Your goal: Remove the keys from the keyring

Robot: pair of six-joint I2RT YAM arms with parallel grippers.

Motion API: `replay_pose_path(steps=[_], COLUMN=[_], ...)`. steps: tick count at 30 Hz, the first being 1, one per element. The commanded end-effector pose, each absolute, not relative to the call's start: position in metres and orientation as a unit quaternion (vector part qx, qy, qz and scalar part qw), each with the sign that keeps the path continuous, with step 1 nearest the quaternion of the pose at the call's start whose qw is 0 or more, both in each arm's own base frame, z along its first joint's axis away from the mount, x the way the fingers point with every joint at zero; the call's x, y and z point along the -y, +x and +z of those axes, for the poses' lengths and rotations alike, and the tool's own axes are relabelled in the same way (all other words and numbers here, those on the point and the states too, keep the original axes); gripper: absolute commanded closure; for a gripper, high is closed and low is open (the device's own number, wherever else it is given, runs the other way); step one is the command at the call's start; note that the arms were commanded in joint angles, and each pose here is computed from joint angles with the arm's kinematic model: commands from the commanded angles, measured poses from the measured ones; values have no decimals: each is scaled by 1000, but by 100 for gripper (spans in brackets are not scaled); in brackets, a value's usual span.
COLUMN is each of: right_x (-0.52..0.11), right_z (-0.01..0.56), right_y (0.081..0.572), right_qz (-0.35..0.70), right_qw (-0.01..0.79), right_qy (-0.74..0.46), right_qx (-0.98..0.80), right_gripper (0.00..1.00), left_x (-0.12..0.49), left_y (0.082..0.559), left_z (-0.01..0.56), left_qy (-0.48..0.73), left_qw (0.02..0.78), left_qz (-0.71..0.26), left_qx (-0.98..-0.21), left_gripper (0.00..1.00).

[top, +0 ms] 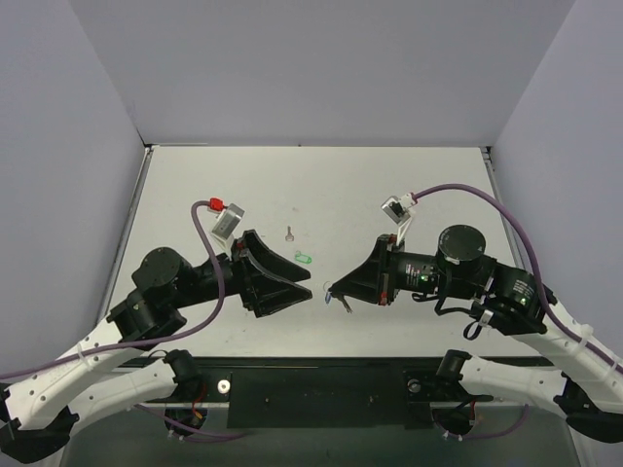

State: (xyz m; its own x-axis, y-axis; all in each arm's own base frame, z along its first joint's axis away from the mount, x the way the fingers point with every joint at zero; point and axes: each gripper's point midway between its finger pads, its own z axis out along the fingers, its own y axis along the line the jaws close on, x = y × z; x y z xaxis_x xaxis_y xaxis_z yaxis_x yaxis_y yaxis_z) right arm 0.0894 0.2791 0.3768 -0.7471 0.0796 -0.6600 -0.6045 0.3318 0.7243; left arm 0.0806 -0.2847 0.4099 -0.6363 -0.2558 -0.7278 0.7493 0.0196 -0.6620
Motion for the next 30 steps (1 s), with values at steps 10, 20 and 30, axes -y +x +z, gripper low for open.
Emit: replay_pose_path(steps=[10, 20, 30], right_x=[-252, -240, -242], right_z=[364, 366, 370], right_y=[81, 62, 45], right_qz=[456, 461, 497], right_qw=[259, 277, 269], right_qy=[-190, -286, -325], right_qx=[-830, -793, -758], right_gripper=[100, 100, 100], left_x=[282, 295, 307], left_y=[88, 56, 42], left_z=[377, 414, 424], left_qy=[194, 295, 359], left_qw=[379, 340, 289], left_qz=[-639, -683, -692], left_qx=[-641, -575, -555], left_gripper=[31, 36, 43])
